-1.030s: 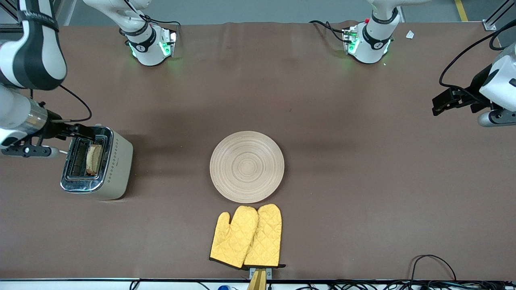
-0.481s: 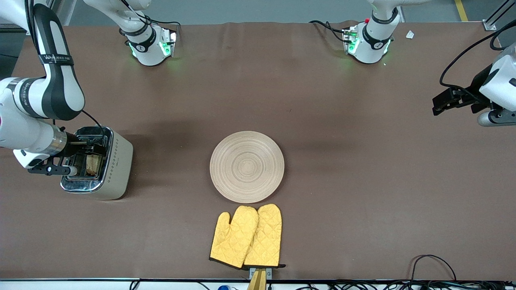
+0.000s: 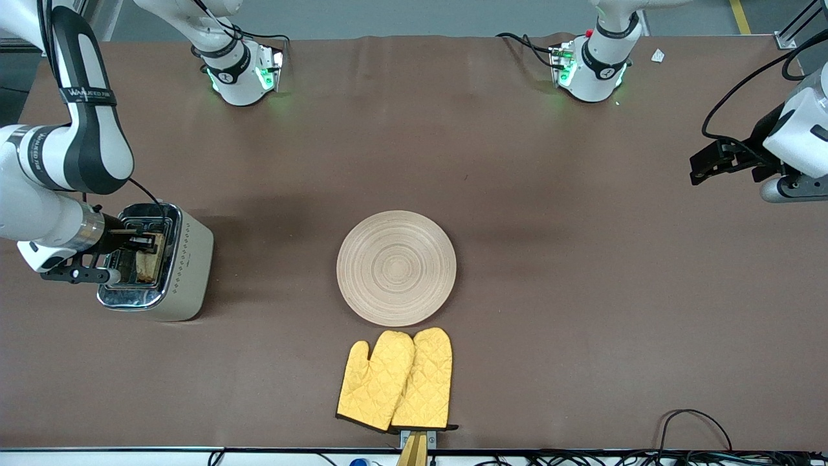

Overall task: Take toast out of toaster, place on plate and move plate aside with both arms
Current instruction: 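Grasp the toast slice with the right gripper and lift it out, then carry the toast with the right gripper over the wooden plate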

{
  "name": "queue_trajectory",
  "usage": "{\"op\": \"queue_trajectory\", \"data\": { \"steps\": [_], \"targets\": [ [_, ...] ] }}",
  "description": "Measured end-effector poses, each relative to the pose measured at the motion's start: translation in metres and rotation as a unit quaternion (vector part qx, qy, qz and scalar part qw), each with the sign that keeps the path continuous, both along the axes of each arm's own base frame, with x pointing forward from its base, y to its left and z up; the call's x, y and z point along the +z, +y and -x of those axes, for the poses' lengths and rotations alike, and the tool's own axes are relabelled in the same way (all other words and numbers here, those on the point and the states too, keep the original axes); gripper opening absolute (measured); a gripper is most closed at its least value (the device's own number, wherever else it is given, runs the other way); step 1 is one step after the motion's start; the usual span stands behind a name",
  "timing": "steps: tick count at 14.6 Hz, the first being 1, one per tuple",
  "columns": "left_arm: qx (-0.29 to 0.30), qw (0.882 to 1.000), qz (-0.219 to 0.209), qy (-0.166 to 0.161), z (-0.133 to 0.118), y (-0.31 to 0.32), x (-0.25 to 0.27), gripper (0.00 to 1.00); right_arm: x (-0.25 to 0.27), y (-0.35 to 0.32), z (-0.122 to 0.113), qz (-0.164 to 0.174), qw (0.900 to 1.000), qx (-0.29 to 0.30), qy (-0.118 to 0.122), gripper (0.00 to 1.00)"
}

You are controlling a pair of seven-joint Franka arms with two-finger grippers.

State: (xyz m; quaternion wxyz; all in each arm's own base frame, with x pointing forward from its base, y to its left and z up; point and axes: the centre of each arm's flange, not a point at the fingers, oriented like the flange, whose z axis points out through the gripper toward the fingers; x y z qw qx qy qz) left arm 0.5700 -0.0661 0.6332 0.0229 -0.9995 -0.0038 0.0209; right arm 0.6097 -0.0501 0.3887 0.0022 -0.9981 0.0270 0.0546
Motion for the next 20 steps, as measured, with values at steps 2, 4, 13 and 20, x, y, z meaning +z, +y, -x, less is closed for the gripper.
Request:
{"op": "queue_trajectory", "data": {
  "steps": [2, 4, 13, 20],
  "targets": [
    [0.000, 1.000, 0.000, 0.000, 0.000, 0.000, 0.000, 1.00, 0.041, 0.009, -0.007, -0.002, 1.000, 0.010, 0.008, 0.11],
    [-0.005, 1.000, 0.000, 0.000, 0.000, 0.000, 0.000, 1.00, 0.095, 0.025, -0.012, -0.002, 1.000, 0.023, 0.003, 0.11],
    [-0.009, 1.000, 0.000, 0.000, 0.000, -0.001, 0.000, 1.00, 0.063, 0.170, -0.017, -0.164, 0.986, -0.019, 0.020, 0.11],
    [-0.009, 1.000, 0.001, 0.001, -0.001, 0.000, -0.001, 1.00, -0.037, 0.319, 0.009, -0.297, 0.951, -0.082, 0.017, 0.11]
  ]
}}
